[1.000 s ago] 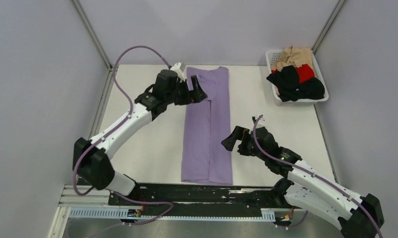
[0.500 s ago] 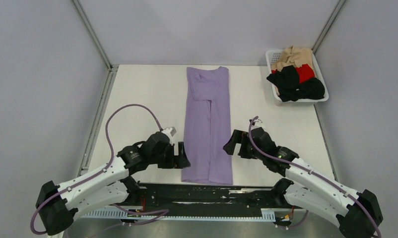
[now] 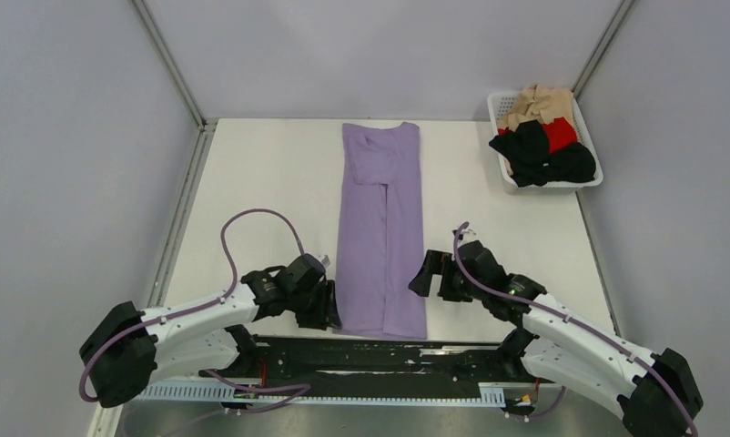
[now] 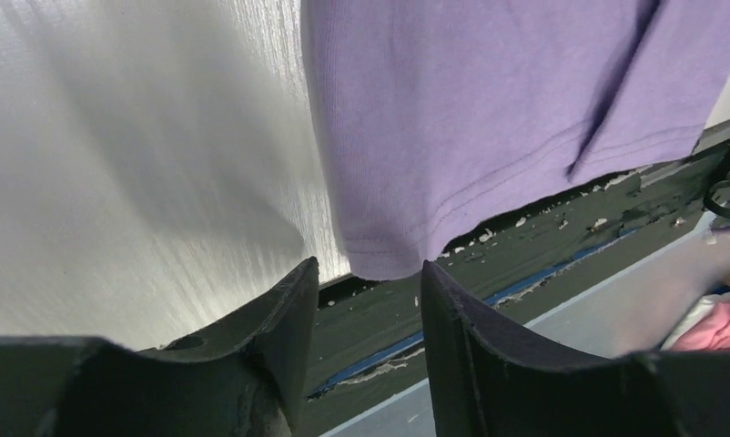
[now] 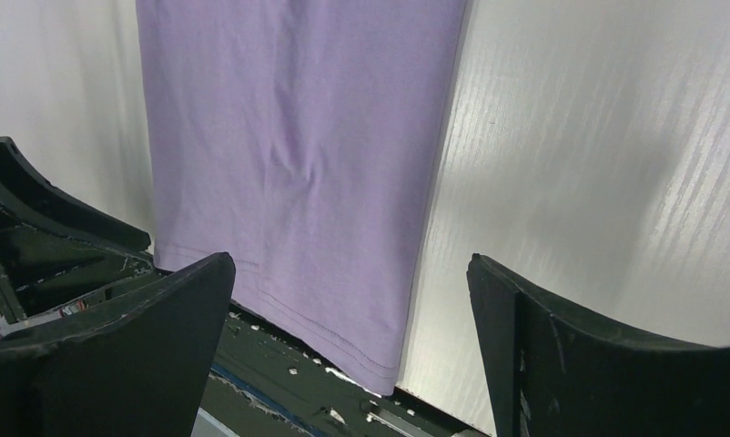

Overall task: Fold and stack the t-shirts
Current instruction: Grab the bottom of the folded rectangular tshirt with both arms

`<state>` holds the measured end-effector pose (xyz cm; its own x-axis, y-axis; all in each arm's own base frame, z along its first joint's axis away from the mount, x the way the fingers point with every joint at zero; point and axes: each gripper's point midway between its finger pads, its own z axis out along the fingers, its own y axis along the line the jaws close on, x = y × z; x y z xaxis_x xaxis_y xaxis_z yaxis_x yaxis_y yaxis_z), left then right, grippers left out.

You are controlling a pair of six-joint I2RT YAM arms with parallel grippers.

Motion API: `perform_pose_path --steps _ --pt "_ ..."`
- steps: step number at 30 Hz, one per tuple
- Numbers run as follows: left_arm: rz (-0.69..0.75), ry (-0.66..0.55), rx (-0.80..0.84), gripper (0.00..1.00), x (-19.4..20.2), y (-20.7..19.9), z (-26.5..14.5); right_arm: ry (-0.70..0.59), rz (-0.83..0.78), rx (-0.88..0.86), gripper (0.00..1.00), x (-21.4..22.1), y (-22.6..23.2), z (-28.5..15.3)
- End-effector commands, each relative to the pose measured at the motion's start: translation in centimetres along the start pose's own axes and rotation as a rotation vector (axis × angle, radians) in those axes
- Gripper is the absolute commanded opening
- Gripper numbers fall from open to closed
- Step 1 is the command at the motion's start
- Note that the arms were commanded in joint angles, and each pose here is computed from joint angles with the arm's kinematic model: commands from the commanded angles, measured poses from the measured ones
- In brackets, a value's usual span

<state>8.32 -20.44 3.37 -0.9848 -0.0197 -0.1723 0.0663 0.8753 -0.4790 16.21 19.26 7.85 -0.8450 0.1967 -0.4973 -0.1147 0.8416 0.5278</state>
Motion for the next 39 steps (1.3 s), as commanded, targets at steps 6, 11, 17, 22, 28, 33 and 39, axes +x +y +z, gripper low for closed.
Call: perform_pose_path --steps 6,11,17,22,28,33,39 --pt "-0.027 0.009 0.024 0.43 -0.1 -0.5 1.6 0.035 0.006 -0.013 1.00 1.0 -0.1 0.3" --pt "-0.032 0.029 0.004 0.22 0.4 0.2 2.2 0.094 -0.023 -0.057 1.00 2.1 0.3 0.1" --pt "-0.012 0.044 -0.021 0.00 0.5 0.5 2.2 0.196 -0.031 -0.118 0.99 3.8 1.3 -0.2" --pt "-0.005 0.046 -0.008 0.00 0.6 0.3 1.5 0.294 -0.022 -0.133 0.94 5.4 1.7 -0.7" --pt "-0.020 0.037 0.025 0.00 0.7 -0.3 1.0 0.388 0.002 -0.103 0.78 7.6 1.0 -0.5" --pt "-0.042 0.032 0.061 0.00 0.9 -0.6 1.1 0.415 0.015 -0.071 0.65 8.6 0.7 -0.1" --pt "-0.055 0.032 0.061 0.00 1.0 -0.4 1.3 0.450 0.022 0.013 0.58 10.1 -0.9 0.7"
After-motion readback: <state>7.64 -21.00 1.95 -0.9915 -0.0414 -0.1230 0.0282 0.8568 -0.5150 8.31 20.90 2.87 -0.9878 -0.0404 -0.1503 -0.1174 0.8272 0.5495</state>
